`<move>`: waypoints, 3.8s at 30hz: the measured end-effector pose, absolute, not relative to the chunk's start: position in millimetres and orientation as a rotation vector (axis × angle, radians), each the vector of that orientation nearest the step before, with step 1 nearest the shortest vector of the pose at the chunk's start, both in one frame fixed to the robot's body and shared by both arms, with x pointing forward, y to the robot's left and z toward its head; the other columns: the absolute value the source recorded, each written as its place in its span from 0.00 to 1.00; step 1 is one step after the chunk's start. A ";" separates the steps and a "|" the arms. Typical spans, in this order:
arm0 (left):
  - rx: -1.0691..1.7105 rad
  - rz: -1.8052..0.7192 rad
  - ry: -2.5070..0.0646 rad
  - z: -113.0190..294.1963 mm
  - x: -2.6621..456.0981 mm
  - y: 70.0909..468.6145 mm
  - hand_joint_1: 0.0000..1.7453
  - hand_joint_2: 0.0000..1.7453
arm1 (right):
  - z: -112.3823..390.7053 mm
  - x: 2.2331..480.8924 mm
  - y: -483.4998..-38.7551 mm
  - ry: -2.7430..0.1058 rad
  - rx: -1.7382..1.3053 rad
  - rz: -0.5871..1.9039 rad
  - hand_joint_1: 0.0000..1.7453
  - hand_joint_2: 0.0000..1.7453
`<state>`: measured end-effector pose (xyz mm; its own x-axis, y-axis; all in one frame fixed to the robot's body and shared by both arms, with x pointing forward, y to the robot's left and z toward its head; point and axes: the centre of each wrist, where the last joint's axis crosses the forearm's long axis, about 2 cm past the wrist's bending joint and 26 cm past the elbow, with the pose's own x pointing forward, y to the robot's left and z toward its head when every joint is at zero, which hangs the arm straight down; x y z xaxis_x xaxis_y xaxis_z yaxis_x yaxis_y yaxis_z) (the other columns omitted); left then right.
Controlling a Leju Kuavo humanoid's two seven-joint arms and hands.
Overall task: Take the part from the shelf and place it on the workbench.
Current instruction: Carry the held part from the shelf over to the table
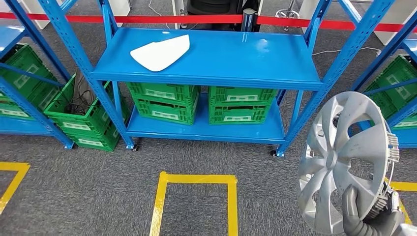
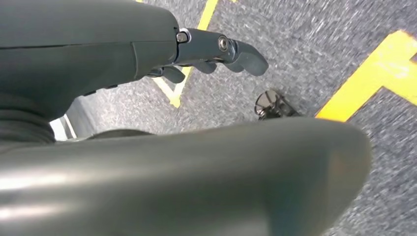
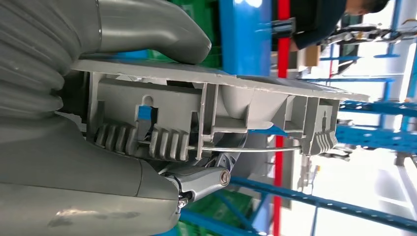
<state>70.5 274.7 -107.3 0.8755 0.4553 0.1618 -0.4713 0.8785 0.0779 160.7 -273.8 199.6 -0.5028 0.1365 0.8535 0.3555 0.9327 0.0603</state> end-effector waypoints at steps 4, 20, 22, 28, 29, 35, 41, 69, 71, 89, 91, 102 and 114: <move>0.105 0.471 -0.157 -107.1 70.5 270.0 0.00 0.00 | 192.8 161.9 -271.7 -2.096 -0.351 -0.294 1.00 1.00; 0.043 0.452 -0.436 -107.2 71.6 268.3 0.00 0.00 | 191.6 167.9 -266.6 -2.085 -0.266 -0.426 1.00 1.00; 0.040 0.452 -0.438 -107.2 71.5 268.2 0.00 0.00 | 193.5 170.1 -266.4 -2.094 -0.262 -0.429 1.00 1.00; 0.037 0.453 -0.438 -107.2 70.9 266.9 0.00 0.00 | 195.2 171.9 -264.4 -2.100 -0.250 -0.428 1.00 1.00; 0.037 0.452 -0.437 -107.3 70.6 266.8 0.00 0.00 | 195.3 171.9 -264.1 -2.100 -0.248 -0.428 1.00 1.00; 0.029 0.484 -0.413 -107.6 69.5 268.6 0.00 0.00 | 196.0 172.5 -262.9 -2.106 -0.248 -0.422 1.00 1.00; 0.027 0.457 -0.304 -108.1 68.8 279.3 0.00 0.00 | 196.3 171.6 -263.2 -2.089 -0.267 -0.402 1.00 1.00; -0.022 0.461 -0.292 -106.4 78.1 279.4 0.00 0.00 | 230.7 188.1 -251.4 -2.177 0.122 -0.337 1.00 1.00; -0.018 0.451 -0.289 -106.7 77.1 283.2 0.00 0.00 | 226.9 189.8 -249.1 -2.167 0.123 -0.328 1.00 1.00; -0.088 0.536 -0.236 -106.6 78.1 285.0 0.00 0.00 | 203.8 195.6 -239.6 -2.084 0.164 -0.273 1.00 1.00; -0.091 0.537 -0.237 -106.5 78.2 283.0 0.00 0.00 | 202.4 195.8 -239.8 -2.077 0.163 -0.266 1.00 1.00; -0.044 0.520 -0.213 -106.9 75.7 279.6 0.00 0.00 | 199.1 199.5 -238.6 -2.051 0.159 -0.249 1.00 1.00; -0.014 0.519 -0.185 -106.8 76.5 280.7 0.00 0.00 | 191.9 200.2 -238.7 -2.017 0.101 -0.250 1.00 1.00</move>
